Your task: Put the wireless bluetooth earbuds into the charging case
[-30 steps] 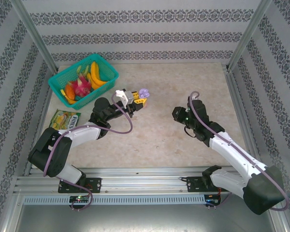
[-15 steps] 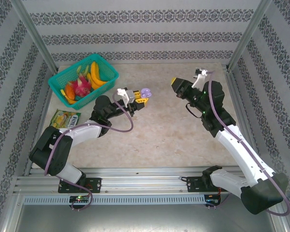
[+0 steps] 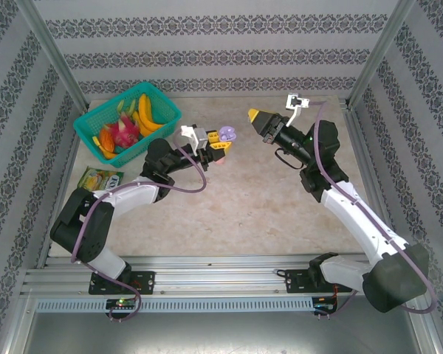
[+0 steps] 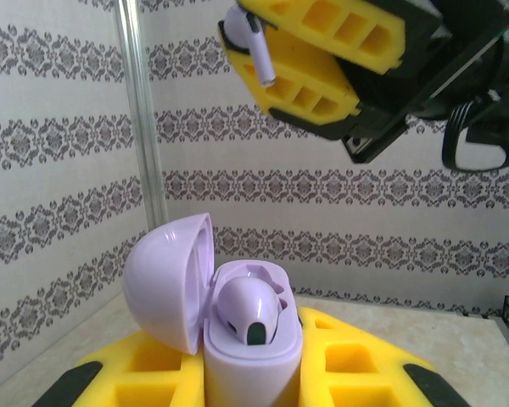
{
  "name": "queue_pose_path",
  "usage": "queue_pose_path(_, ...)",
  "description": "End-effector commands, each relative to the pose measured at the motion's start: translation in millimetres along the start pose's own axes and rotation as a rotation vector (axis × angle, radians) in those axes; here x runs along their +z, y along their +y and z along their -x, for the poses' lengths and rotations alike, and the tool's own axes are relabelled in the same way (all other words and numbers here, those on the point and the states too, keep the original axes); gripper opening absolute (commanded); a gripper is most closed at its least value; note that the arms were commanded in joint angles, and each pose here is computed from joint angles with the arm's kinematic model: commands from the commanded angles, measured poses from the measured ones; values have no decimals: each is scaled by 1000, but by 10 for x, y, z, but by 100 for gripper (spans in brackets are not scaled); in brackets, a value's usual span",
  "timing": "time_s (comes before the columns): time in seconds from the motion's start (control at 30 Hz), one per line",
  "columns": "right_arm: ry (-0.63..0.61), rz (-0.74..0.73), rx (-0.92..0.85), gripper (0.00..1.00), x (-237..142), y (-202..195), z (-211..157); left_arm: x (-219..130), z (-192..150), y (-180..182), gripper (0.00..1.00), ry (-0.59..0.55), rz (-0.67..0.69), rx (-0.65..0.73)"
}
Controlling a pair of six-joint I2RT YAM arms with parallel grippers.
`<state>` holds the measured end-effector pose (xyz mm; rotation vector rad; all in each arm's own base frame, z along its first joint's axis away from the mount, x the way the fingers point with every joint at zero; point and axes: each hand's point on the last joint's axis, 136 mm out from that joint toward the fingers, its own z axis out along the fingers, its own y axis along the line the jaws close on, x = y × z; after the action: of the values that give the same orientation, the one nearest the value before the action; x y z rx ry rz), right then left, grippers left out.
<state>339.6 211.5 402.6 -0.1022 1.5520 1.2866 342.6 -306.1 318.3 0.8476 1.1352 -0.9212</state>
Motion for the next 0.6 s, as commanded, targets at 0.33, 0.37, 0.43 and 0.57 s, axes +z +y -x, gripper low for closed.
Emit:
queue_pose_path(0.33,22,121,6,18,122,139,-150,157,325,-23,0,-107,-32,5)
queue_pose_path(0.37,28,122,11,18,131,131,-181,163,336,-21,0,-108,-32,6)
queue_pose_path(0.43,37,124,16,17,147,119,-231,162,339,-12,0,-108,-28,6)
queue_pose_path(0.57,52,126,25,17,176,99,-316,168,364,-23,0,-112,-31,8)
